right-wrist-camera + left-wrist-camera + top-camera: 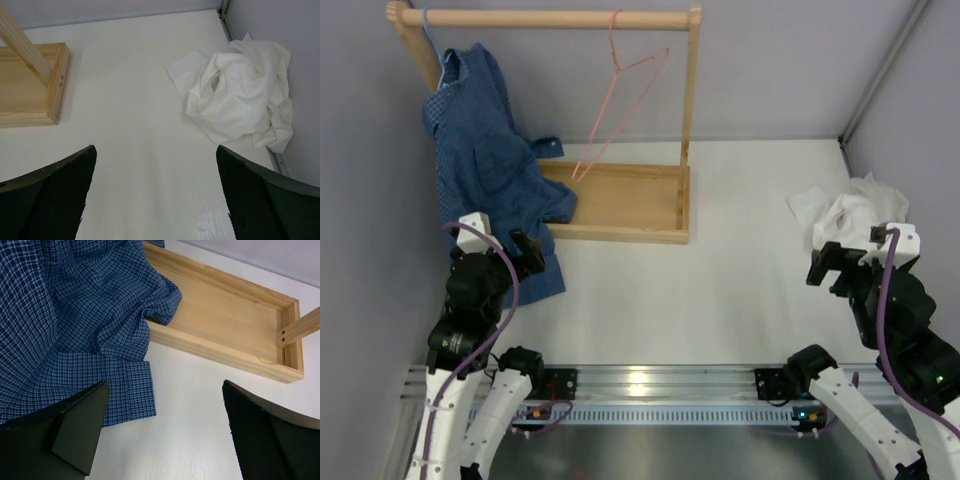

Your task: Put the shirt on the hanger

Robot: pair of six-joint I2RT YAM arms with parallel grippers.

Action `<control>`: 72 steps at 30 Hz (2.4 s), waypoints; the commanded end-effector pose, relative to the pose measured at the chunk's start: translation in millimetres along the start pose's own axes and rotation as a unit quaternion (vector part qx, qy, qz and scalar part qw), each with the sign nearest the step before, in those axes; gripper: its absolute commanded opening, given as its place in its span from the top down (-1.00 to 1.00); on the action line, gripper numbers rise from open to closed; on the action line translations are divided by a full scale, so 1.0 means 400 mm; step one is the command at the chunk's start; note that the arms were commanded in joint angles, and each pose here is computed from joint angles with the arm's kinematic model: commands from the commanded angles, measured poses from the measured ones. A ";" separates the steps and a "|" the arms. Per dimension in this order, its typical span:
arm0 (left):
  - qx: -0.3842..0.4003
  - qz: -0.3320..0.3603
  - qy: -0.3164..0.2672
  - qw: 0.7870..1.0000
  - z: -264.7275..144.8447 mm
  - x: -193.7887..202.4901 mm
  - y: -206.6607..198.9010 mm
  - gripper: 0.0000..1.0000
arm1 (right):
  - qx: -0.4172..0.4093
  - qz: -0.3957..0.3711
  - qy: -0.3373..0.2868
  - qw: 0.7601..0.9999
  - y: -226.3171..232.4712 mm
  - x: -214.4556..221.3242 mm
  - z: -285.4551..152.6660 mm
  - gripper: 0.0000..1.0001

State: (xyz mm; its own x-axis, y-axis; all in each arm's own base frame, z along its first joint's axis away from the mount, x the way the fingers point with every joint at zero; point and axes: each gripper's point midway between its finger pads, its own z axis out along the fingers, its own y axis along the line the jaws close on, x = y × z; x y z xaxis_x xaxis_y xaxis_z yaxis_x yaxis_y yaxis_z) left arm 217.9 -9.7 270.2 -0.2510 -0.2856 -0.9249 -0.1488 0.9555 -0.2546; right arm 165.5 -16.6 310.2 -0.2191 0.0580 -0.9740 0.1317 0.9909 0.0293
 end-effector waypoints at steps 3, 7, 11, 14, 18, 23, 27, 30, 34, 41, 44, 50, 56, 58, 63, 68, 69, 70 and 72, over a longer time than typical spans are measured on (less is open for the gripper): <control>0.031 -0.004 -0.022 0.999 0.007 -0.024 -0.030 -0.96 | -0.067 -0.020 0.040 0.997 0.083 0.023 0.031 -0.99; 0.054 -0.001 -0.004 0.999 0.016 -0.008 -0.052 -0.96 | -0.059 -0.013 0.087 0.994 0.125 0.034 0.086 -0.99; 0.057 0.002 0.006 0.998 0.025 0.000 -0.057 -0.96 | -0.014 -0.014 0.137 0.990 0.170 0.046 0.198 -0.99; 0.058 0.005 0.012 0.998 0.031 0.005 -0.060 -0.96 | 0.033 0.015 0.135 0.990 0.160 0.029 0.320 -0.99; 0.066 0.006 0.020 0.998 0.035 0.015 -0.068 -0.96 | 0.073 0.089 0.192 0.975 0.054 0.066 0.523 -0.99; 0.071 0.007 0.022 0.997 0.035 0.016 -0.072 -0.96 | 0.227 0.037 0.234 0.945 -0.134 0.122 0.705 -0.99; 0.062 0.008 0.024 0.998 0.041 0.018 -0.065 -0.96 | 0.246 0.037 0.291 0.924 -0.191 0.237 0.803 -0.69; 0.072 0.008 0.026 0.997 0.037 0.019 -0.074 -0.96 | 0.270 0.025 0.313 0.910 -0.235 0.307 0.817 -0.51; 0.085 0.010 0.026 0.996 0.030 0.018 -0.084 -0.96 | 0.258 0.007 0.359 0.897 -0.241 0.401 0.827 -0.31; 0.094 0.009 0.025 0.995 0.024 0.017 -0.092 -0.96 | 0.173 0.036 0.349 0.920 -0.140 0.424 0.815 1.00; 0.092 0.009 0.027 0.995 0.028 0.020 -0.090 -0.96 | 0.132 0.033 0.303 0.943 -0.045 0.348 0.772 1.00; 0.093 0.009 0.029 0.995 0.029 0.021 -0.091 -0.96 | -0.005 0.041 0.229 0.973 0.239 0.271 0.593 1.00; 0.087 0.011 0.031 0.996 0.035 0.023 -0.087 -0.96 | -0.160 0.105 0.178 0.965 0.461 0.246 0.358 1.00; 0.089 0.012 0.030 0.995 0.035 0.021 -0.089 -0.96 | -0.233 0.125 0.165 0.950 0.525 0.234 0.283 1.00; 0.154 0.019 0.040 0.987 0.020 0.029 -0.142 -0.96 | -0.339 0.152 0.151 0.916 0.550 0.213 0.161 0.95; 0.231 0.020 0.082 0.969 0.015 0.069 -0.210 -0.96 | -0.325 0.087 0.160 0.928 0.502 0.253 0.151 0.14; 0.232 0.014 0.108 0.967 0.032 0.093 -0.216 -0.96 | -0.317 0.077 0.172 0.929 0.492 0.270 0.151 -0.03; 0.226 0.010 0.134 0.965 0.053 0.118 -0.217 -0.96 | -0.343 0.061 0.185 0.919 0.507 0.279 0.135 -0.07; 0.212 0.012 0.162 0.964 0.072 0.146 -0.208 -0.96 | -0.364 0.042 0.195 0.910 0.523 0.286 0.127 -0.13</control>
State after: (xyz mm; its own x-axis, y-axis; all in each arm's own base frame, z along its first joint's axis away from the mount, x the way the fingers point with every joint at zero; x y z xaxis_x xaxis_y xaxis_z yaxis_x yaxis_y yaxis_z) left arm 232.6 -90.1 248.2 -0.4673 -0.2247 -0.8551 0.2202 0.9071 -0.3588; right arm 224.9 179.8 186.5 -0.5814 0.1319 -0.8029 -0.3780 0.8300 0.4101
